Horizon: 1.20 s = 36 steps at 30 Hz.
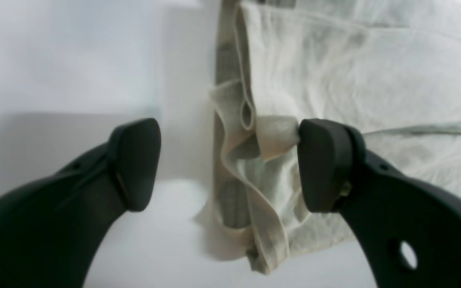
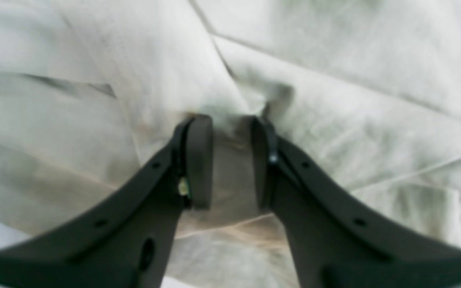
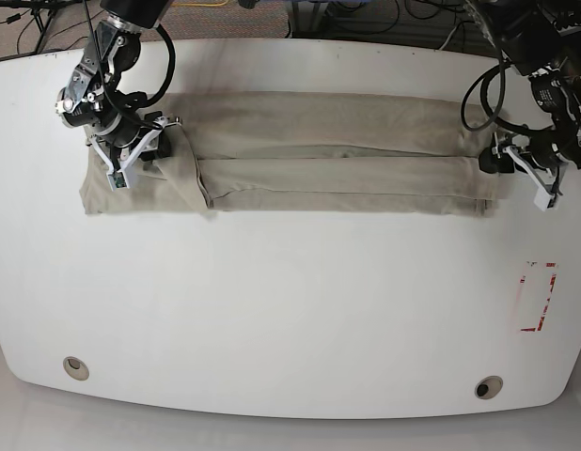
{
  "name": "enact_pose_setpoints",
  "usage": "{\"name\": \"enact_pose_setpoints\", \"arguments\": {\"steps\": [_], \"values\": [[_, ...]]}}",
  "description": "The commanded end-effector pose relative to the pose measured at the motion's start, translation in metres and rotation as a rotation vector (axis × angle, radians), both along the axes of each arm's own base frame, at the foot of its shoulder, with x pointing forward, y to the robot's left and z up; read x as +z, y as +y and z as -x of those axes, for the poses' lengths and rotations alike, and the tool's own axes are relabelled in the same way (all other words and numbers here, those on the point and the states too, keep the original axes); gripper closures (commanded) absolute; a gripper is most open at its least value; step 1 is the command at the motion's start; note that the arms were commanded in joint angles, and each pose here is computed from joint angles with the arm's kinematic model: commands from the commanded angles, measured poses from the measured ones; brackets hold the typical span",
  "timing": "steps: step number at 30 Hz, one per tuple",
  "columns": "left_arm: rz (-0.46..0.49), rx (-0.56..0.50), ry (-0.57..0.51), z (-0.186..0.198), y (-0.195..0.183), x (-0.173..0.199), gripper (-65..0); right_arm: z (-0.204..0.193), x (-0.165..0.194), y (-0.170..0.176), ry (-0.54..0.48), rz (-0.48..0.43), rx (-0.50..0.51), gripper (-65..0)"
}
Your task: Layout the t-shirt on the table in an organized manner, then fold the t-shirt properly
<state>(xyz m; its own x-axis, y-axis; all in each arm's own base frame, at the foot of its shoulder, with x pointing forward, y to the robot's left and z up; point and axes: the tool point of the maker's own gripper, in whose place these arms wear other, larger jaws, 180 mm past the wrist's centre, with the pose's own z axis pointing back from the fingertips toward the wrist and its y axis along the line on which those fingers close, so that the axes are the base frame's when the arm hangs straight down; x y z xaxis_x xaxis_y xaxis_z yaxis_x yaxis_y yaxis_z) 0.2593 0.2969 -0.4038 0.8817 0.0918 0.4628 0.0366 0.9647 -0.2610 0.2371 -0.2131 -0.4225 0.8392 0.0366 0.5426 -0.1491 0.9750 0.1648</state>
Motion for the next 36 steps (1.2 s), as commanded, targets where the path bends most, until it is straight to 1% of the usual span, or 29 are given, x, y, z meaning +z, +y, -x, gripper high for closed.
{"name": "enact_pose_setpoints", "arguments": {"steps": [1,4,8,10,12,15,16,17,19,20,21,24,28,32,36], "values": [[0.006,0.004,-0.032,-0.008,0.004,0.006,-50.6,0.005,-0.002,-0.006,0.032,0.028,0.000,-17.4],[0.030,-0.017,-0.003,-0.008,-0.006,-0.004,-50.6,0.005,-0.002,-0.006,0.031,0.029,0.001,-17.4],[0.046,-0.070,-0.003,-0.013,-0.023,-0.011,-50.4,0.005,-0.002,-0.005,0.031,0.027,0.000,-17.4],[0.045,-0.094,0.002,-0.014,-0.029,-0.012,-48.5,0.005,-0.002,-0.005,0.031,0.026,0.000,-17.4],[0.043,-0.115,0.012,-0.014,-0.034,-0.014,-41.3,0.005,-0.002,-0.005,0.031,0.026,0.000,-17.4],[0.039,-0.146,0.039,-0.011,-0.040,-0.017,-27.6,0.004,-0.002,-0.005,0.029,0.026,0.000,-17.4],[0.038,-0.160,0.046,-0.010,-0.043,-0.019,-22.1,0.004,-0.002,-0.005,0.029,0.026,0.000,-17.4],[0.038,-0.166,0.048,-0.010,-0.045,-0.019,-18.6,0.004,-0.002,-0.005,0.028,0.026,0.000,-17.4],[0.036,-0.182,0.053,-0.010,-0.049,-0.020,-9.3,0.003,-0.001,-0.005,0.026,0.027,-0.001,-17.4],[0.035,-0.183,0.052,-0.010,-0.048,-0.020,-7.5,0.003,-0.001,-0.006,0.025,0.027,-0.003,-17.4],[0.033,-0.186,0.053,-0.011,-0.049,-0.020,-6.5,0.003,-0.001,-0.006,0.025,0.027,-0.003,-17.4],[0.011,-0.189,0.036,-0.013,-0.046,-0.014,-6.7,0.002,0.000,-0.005,0.023,0.027,-0.001,-17.4],[-0.078,-0.223,-0.008,-0.009,-0.036,0.006,-6.4,0.002,0.000,-0.005,0.023,0.027,-0.001,-17.3],[-0.180,-0.319,-0.101,-0.014,-0.051,0.038,-6.4,0.002,0.000,-0.005,0.023,0.027,-0.001,-17.3],[-0.268,-0.441,-0.142,-0.009,-0.075,0.061,-6.5,0.002,0.000,-0.005,0.023,0.027,-0.001,-17.3]]}}
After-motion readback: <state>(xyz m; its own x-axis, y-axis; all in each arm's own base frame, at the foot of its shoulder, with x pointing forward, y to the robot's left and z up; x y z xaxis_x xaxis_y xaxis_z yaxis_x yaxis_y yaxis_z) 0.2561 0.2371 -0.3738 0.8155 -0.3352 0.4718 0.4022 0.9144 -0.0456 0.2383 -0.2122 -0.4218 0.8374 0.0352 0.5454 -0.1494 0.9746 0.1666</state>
